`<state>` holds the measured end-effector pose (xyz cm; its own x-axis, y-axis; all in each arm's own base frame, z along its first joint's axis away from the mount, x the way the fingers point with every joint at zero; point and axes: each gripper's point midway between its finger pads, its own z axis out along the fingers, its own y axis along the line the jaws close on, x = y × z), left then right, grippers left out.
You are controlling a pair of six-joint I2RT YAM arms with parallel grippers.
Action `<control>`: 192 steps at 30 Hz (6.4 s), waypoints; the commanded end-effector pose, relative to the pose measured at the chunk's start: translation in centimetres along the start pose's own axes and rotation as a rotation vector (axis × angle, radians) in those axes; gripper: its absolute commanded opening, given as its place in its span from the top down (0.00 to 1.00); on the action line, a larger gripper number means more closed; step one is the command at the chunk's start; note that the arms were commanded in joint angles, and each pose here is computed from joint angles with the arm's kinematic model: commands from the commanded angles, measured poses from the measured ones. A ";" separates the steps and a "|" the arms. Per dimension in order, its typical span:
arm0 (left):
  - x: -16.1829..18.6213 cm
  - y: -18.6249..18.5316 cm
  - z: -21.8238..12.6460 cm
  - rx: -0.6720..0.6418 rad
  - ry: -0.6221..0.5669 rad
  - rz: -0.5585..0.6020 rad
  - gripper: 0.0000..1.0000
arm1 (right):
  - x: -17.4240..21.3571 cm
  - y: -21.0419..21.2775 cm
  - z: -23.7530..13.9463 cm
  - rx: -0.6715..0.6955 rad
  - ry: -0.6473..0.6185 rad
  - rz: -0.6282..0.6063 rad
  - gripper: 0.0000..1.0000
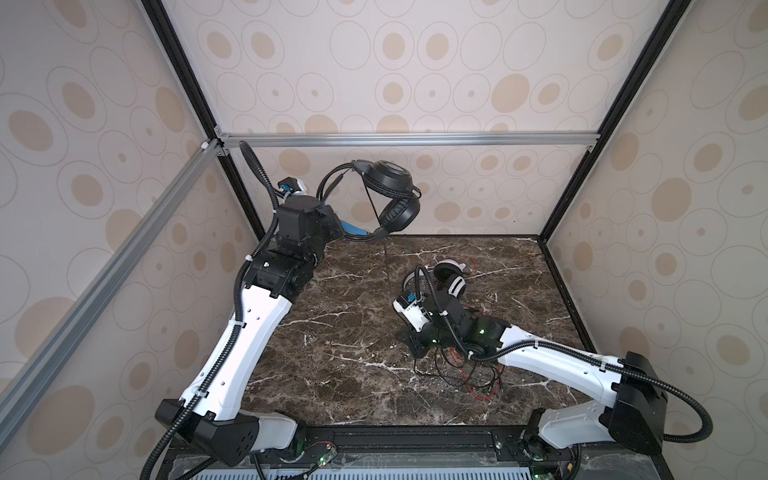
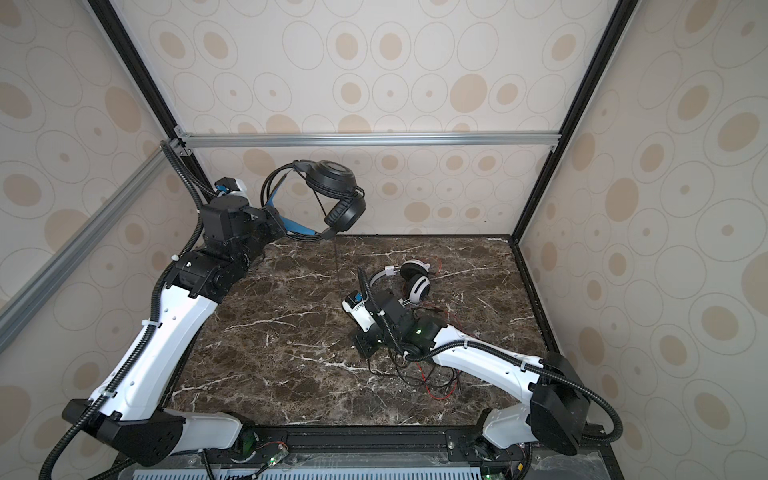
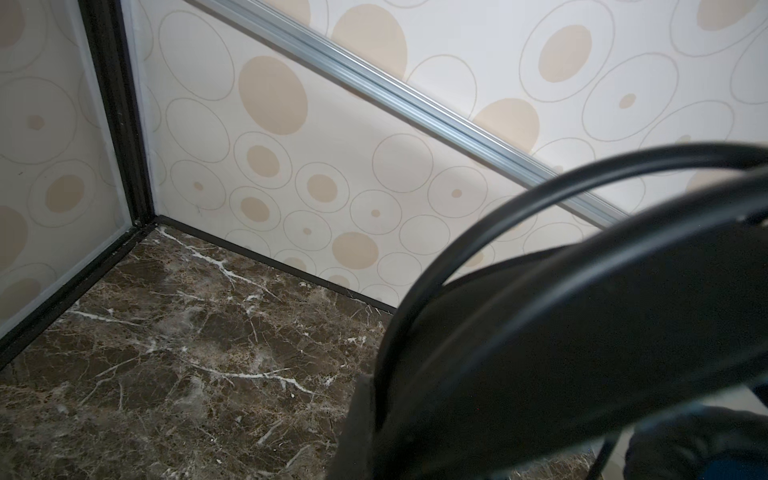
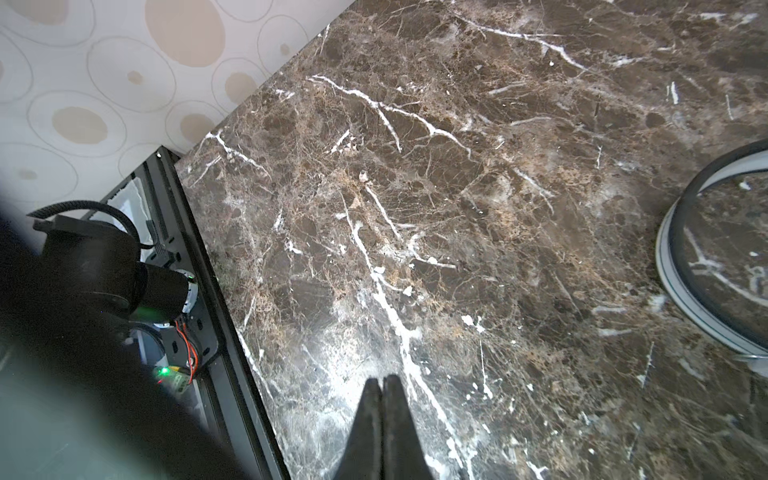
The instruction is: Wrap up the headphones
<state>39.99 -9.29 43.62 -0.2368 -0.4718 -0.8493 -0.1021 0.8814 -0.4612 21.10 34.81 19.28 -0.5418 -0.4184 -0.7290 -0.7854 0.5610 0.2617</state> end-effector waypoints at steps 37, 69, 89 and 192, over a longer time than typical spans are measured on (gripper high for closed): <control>12.4 7.4 -0.8 -0.171 0.286 0.664 1.00 | -15.0 1.0 -8.1 0.295 0.099 -0.549 0.96; 15.1 -0.9 -8.3 0.426 0.359 0.672 1.00 | -17.9 -10.8 -8.5 0.308 -0.084 -0.090 0.81; 5.9 -9.7 -11.8 0.675 0.181 0.492 1.00 | -14.6 -10.3 -5.5 -0.006 -0.331 0.135 0.73; 13.7 10.9 -0.4 -0.295 0.312 0.906 1.00 | -15.7 -3.0 -9.6 0.488 0.011 -0.516 1.00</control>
<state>35.85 -7.19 27.45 -0.5537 0.3044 -0.7751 0.0056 0.9321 0.3621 28.30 34.55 31.46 -0.1944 -0.7740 -0.6026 -0.8050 0.4769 -0.3529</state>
